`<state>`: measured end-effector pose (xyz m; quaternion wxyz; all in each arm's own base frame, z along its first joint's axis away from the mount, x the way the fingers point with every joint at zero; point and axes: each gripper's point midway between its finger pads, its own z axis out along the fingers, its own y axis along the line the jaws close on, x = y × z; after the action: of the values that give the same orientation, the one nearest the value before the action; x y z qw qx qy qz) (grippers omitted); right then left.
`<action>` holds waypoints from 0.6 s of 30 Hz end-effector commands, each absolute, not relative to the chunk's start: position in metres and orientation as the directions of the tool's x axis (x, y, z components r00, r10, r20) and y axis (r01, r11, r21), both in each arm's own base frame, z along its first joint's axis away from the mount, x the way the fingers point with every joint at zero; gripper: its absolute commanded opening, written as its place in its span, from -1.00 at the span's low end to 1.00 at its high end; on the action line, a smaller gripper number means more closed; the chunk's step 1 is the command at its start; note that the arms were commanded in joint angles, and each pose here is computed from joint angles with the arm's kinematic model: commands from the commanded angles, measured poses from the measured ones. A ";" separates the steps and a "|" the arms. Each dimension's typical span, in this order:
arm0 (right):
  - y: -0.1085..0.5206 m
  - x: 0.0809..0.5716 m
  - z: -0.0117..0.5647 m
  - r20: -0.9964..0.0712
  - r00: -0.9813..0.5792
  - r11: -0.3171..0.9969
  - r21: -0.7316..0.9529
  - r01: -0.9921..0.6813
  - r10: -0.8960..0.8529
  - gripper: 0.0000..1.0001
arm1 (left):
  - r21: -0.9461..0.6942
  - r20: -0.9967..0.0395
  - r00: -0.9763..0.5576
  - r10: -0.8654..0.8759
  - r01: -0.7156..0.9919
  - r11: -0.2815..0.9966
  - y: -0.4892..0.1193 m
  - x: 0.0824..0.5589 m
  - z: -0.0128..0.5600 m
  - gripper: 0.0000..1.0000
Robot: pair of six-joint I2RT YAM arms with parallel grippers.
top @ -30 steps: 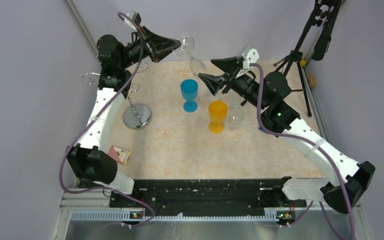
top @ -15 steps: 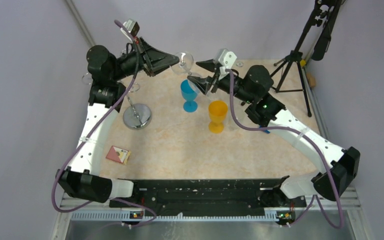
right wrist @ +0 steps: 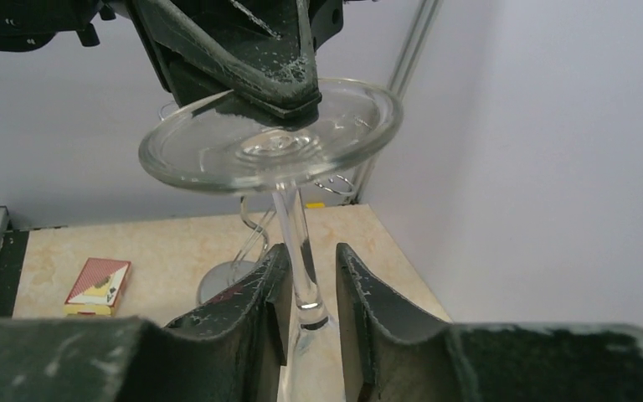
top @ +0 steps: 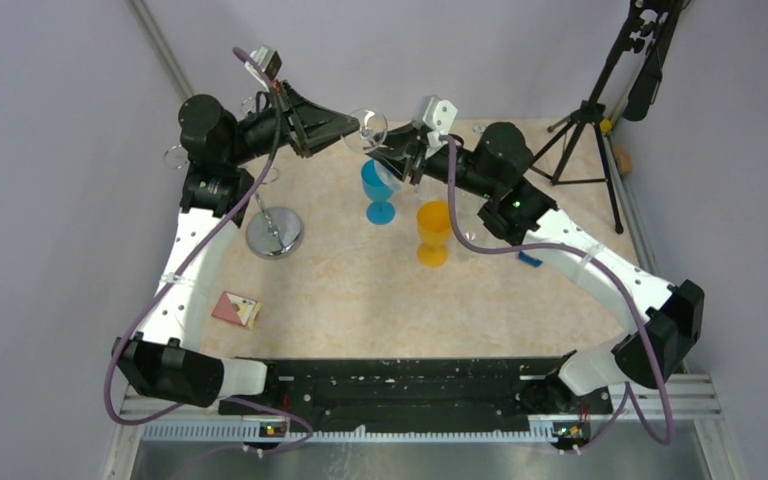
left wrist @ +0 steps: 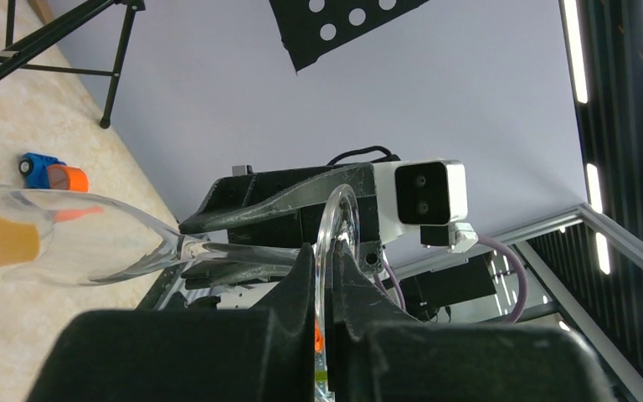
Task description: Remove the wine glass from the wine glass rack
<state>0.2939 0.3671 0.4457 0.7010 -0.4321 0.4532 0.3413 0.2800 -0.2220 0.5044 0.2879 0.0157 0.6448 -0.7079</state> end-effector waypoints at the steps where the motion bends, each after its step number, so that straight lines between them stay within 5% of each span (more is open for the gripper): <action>1: 0.370 0.282 0.495 -0.881 0.429 0.388 -0.331 -0.860 0.200 -0.60 | -0.870 -0.453 -0.813 -0.366 0.492 -0.017 -0.223 0.265 0.517 -1.00; 4: 0.366 0.287 0.506 -0.875 0.416 0.428 -0.287 -0.857 0.247 -1.00 | -0.871 -0.452 -0.813 -0.367 0.492 -0.018 -0.223 0.265 0.517 -1.00; 9: 0.347 0.291 0.536 -0.823 0.419 0.526 -0.178 -0.832 0.383 -1.00 | -0.864 -0.461 -0.803 -0.378 0.504 -0.015 -0.222 0.266 0.520 0.02; 11: 0.335 0.291 0.549 -0.789 0.406 0.556 -0.100 -0.825 0.460 -1.00 | -0.857 -0.473 -0.791 -0.389 0.516 -0.007 -0.221 0.267 0.521 0.24; 18: 0.274 0.291 0.600 -0.579 0.406 0.601 0.190 -0.776 0.707 -1.00 | -0.873 -0.450 -0.760 -0.469 0.484 0.053 -0.217 0.289 0.509 0.44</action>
<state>0.3203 0.3488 0.4955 0.7697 -0.2318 0.4461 0.3934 0.2876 -0.2217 0.5041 0.3101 0.0067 0.6439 -0.6994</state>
